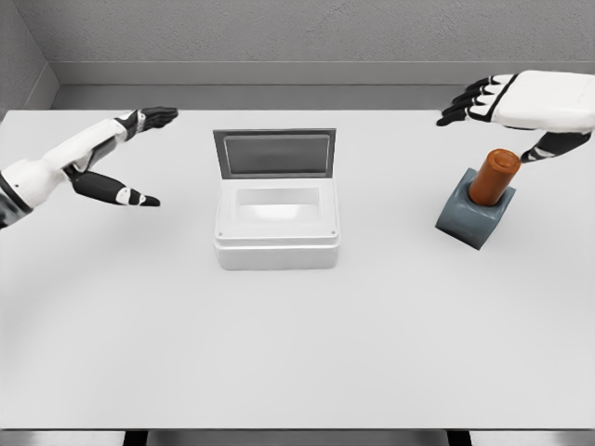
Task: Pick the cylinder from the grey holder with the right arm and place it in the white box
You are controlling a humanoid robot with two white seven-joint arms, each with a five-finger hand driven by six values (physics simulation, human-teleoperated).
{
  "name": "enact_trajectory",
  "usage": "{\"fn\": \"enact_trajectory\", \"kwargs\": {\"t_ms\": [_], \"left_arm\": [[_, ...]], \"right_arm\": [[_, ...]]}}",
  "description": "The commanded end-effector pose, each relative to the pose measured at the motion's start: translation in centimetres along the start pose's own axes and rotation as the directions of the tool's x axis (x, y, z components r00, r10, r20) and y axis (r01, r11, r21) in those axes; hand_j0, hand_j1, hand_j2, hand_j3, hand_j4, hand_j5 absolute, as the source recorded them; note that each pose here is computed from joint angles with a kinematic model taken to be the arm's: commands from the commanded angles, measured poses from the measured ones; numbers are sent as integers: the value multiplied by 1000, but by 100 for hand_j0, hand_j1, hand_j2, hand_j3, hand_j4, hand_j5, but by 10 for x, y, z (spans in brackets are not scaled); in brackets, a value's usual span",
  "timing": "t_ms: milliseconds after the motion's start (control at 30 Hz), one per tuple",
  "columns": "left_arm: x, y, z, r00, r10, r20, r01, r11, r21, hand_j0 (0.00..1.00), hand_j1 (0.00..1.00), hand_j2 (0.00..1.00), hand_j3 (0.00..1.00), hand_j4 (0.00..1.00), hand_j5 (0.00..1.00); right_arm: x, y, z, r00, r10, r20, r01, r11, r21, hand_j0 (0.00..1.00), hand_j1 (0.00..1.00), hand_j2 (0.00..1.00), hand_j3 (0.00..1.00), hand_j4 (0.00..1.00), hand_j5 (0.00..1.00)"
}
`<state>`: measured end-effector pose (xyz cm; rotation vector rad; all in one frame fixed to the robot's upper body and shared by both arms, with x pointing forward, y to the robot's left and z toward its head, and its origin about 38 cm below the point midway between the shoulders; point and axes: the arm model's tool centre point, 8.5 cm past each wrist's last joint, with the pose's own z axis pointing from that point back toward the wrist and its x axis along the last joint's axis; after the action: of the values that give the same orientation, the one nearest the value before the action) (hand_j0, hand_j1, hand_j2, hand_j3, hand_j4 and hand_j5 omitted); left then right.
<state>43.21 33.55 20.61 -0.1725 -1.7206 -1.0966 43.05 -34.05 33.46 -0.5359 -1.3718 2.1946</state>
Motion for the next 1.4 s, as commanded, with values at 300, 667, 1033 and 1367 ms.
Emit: {"fn": "enact_trajectory", "kwargs": {"t_ms": [300,667,1033,1367], "left_arm": [[-22,7,-10,981,193,-25,-191,978,80,100,100,100,100,100,100],[-46,11,-18,966,253,-52,-243,960,141,100,100,100,100,100,100],[-48,15,-17,966,253,-58,-243,959,150,100,100,100,100,100,100],[-46,14,-18,967,251,-54,-241,960,146,100,100,100,100,100,100]], "right_arm": [[-22,47,-22,997,-57,-57,64,990,124,98,98,98,98,98,98],[-18,63,-36,998,-49,-45,56,982,180,88,88,88,88,88,88],[-18,71,-36,999,-23,-48,33,971,235,72,72,72,72,72,72],[-18,68,-36,999,-16,-45,27,972,233,52,52,52,52,52,52]]}}
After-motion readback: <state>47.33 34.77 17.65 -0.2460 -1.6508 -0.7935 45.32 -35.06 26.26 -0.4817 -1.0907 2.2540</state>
